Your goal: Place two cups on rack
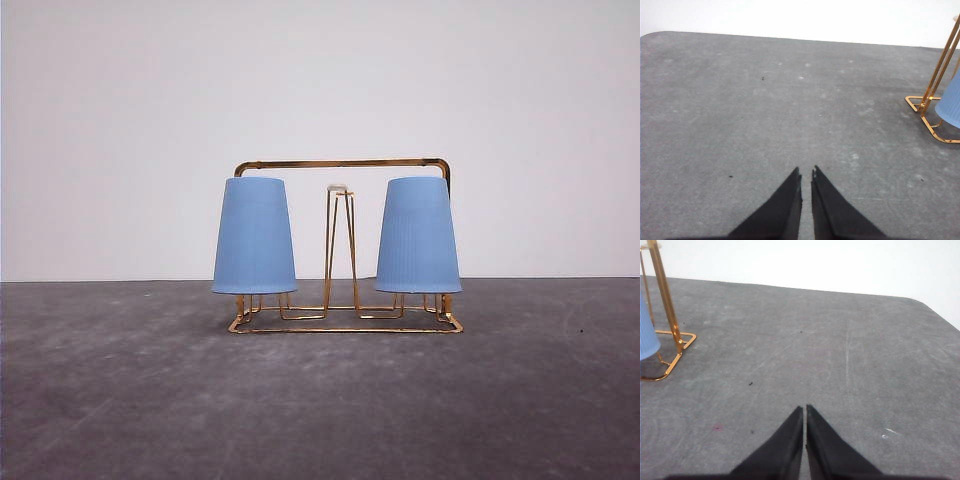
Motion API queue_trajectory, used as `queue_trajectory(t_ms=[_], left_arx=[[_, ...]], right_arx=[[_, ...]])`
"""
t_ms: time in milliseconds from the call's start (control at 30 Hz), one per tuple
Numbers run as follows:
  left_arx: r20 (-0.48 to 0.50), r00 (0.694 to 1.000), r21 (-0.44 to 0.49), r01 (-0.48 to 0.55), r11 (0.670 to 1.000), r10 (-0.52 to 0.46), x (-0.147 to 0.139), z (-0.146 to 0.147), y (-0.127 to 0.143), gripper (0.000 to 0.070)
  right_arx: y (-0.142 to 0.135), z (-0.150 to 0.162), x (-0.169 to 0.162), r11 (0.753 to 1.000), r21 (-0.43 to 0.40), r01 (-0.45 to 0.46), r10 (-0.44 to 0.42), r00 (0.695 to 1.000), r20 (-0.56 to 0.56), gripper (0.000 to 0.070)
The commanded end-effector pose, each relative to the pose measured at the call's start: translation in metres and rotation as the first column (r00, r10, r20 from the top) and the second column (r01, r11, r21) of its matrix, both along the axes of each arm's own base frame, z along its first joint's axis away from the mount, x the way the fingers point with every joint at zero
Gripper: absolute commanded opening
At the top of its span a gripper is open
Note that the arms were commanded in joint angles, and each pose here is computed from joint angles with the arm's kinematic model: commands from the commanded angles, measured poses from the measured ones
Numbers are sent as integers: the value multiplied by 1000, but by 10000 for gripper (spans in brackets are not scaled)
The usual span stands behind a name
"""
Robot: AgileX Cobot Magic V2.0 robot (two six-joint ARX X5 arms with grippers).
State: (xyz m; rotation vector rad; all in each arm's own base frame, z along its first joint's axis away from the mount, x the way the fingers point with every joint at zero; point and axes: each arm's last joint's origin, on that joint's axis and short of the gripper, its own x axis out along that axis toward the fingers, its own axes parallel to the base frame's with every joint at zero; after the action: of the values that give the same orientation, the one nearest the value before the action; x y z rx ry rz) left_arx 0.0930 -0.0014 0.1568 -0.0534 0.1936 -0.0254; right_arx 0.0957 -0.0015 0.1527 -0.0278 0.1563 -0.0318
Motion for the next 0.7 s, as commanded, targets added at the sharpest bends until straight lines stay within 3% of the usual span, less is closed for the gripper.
queue_trajectory(t_ms=[0,667], left_arx=[[-26,1000,8,-3,1000,4,0,-5,0,15],[-26,1000,8,-3,1000,4,0,-5,0,15]], right_arx=[[0,0,0,1000,0,0,0,1000,8,7],[0,0,0,1000,0,0,0,1000,8,7]])
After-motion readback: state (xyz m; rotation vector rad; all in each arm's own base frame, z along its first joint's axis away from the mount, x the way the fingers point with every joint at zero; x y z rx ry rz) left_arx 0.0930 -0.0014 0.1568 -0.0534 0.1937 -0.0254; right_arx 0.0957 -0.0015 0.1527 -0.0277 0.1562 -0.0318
